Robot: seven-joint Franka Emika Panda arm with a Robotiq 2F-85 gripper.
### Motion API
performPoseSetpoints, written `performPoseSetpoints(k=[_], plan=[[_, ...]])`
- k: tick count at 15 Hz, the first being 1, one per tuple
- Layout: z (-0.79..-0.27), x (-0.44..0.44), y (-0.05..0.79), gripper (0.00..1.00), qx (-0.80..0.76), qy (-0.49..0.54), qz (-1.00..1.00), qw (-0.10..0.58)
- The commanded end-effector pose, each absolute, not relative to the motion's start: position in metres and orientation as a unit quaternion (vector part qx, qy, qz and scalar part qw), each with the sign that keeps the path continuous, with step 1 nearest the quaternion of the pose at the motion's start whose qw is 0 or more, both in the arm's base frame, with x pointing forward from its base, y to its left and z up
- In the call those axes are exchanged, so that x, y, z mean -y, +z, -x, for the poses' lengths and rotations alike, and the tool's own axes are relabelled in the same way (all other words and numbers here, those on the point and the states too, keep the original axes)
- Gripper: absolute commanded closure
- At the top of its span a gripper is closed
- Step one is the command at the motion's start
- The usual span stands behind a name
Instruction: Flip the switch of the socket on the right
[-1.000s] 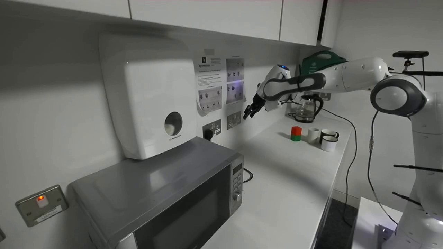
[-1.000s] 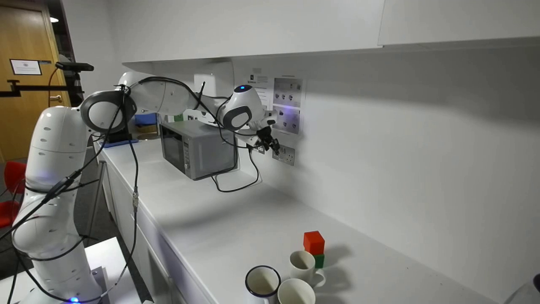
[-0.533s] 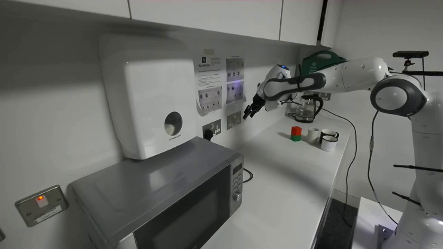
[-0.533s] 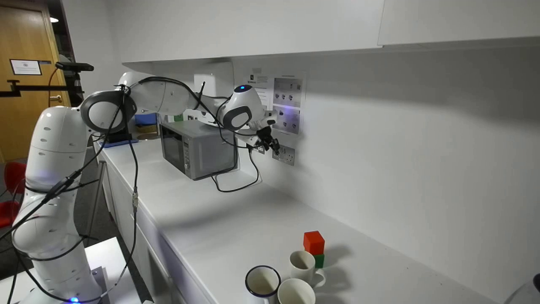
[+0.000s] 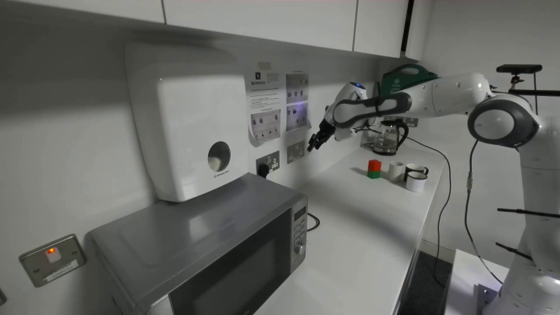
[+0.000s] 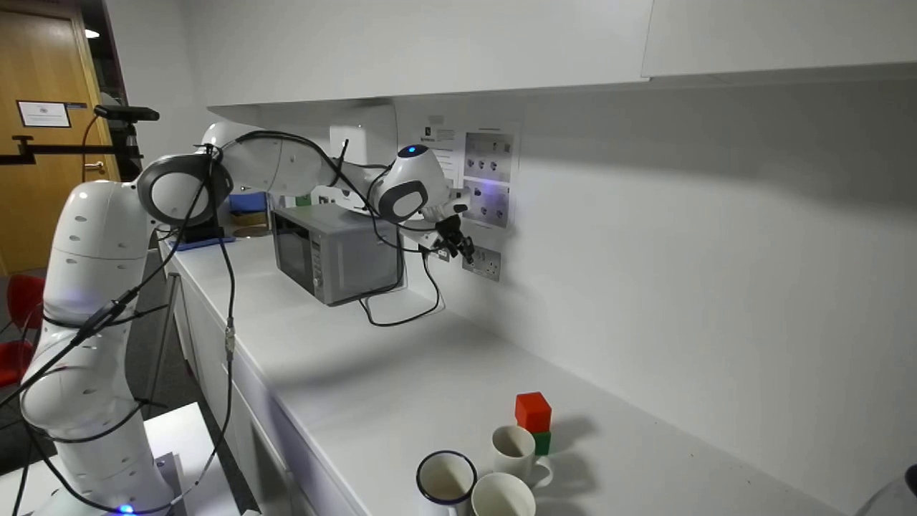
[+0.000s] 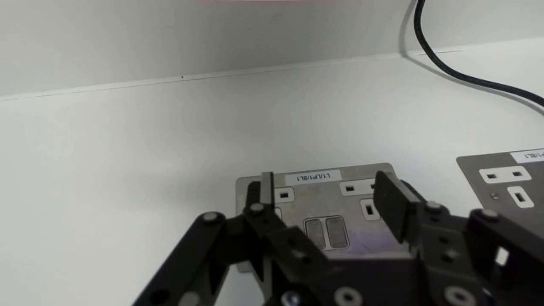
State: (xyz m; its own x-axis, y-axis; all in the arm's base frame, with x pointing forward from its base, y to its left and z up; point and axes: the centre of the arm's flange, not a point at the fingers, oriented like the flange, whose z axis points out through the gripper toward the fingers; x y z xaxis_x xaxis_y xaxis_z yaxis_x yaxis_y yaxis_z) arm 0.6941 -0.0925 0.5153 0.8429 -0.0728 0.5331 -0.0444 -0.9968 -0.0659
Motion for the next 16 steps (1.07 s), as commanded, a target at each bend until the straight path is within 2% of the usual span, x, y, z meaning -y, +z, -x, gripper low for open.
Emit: performPoseSetpoints(k=[1, 5, 6, 16], plan=[[-0.698, 0.094, 0.515, 0.65, -0.030, -0.282, 0.958, 0.031], [-0.704, 0.095, 0.514, 0.96, -0.028, -0.282, 0.958, 0.032], [-0.705, 0.095, 0.515, 0.99, -0.030, -0.284, 0.958, 0.032], [-0.729, 0.092, 0.510, 1.00, -0.050, -0.294, 0.954, 0.037]])
